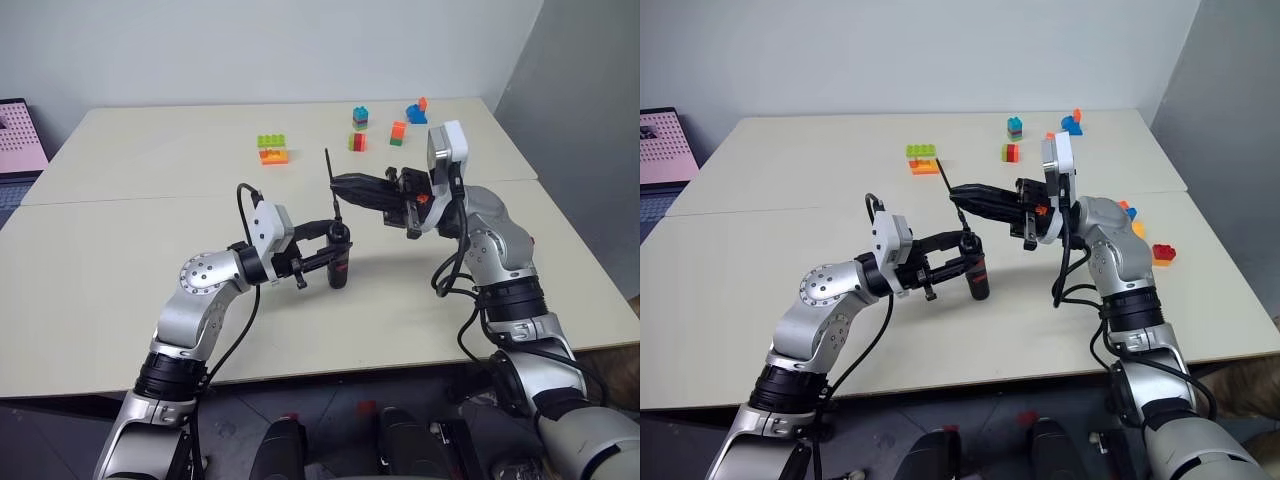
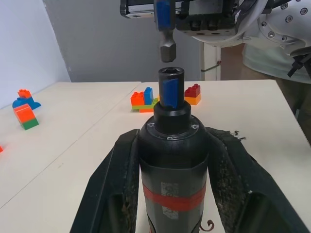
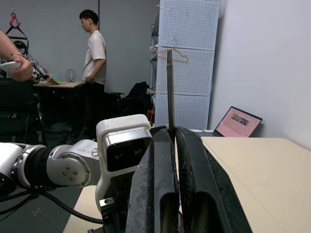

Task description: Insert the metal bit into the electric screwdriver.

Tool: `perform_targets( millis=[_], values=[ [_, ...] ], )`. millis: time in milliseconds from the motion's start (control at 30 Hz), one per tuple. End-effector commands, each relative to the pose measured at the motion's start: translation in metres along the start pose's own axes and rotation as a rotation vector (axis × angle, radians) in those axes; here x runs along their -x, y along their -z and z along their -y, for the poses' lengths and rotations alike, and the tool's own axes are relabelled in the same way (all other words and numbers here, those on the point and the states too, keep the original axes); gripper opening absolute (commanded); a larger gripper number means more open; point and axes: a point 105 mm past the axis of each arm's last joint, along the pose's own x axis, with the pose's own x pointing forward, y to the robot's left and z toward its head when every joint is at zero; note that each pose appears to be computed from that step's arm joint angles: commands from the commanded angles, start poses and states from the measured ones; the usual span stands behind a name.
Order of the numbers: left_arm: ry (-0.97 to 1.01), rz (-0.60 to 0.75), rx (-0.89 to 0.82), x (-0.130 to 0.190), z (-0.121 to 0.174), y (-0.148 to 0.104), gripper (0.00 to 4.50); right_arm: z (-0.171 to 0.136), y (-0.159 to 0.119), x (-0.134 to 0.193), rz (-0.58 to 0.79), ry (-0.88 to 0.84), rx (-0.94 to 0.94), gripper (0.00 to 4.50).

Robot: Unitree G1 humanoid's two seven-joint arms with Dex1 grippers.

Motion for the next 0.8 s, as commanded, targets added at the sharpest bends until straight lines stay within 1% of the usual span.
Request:
perform_targets(
  millis=[33, 633, 800],
  values=[
    [-0.032, -0.07, 0.011, 0.006, -0.006, 0.014, 1.63, -0.003, -0.003, -0.001, -0.001, -0.017, 0.027, 0.0],
    [-0.026, -0.07, 0.009, 0.008, -0.005, 0.012, 1.63, 0.0, 0.012, 0.008, -0.063, -0.004, -0.014, 0.0],
    [-0.019, -0.076, 0.006, 0.009, -0.005, 0.012, 1.63, 0.0, 0.013, 0.009, -0.085, -0.03, -0.02, 0.0]
  ],
)
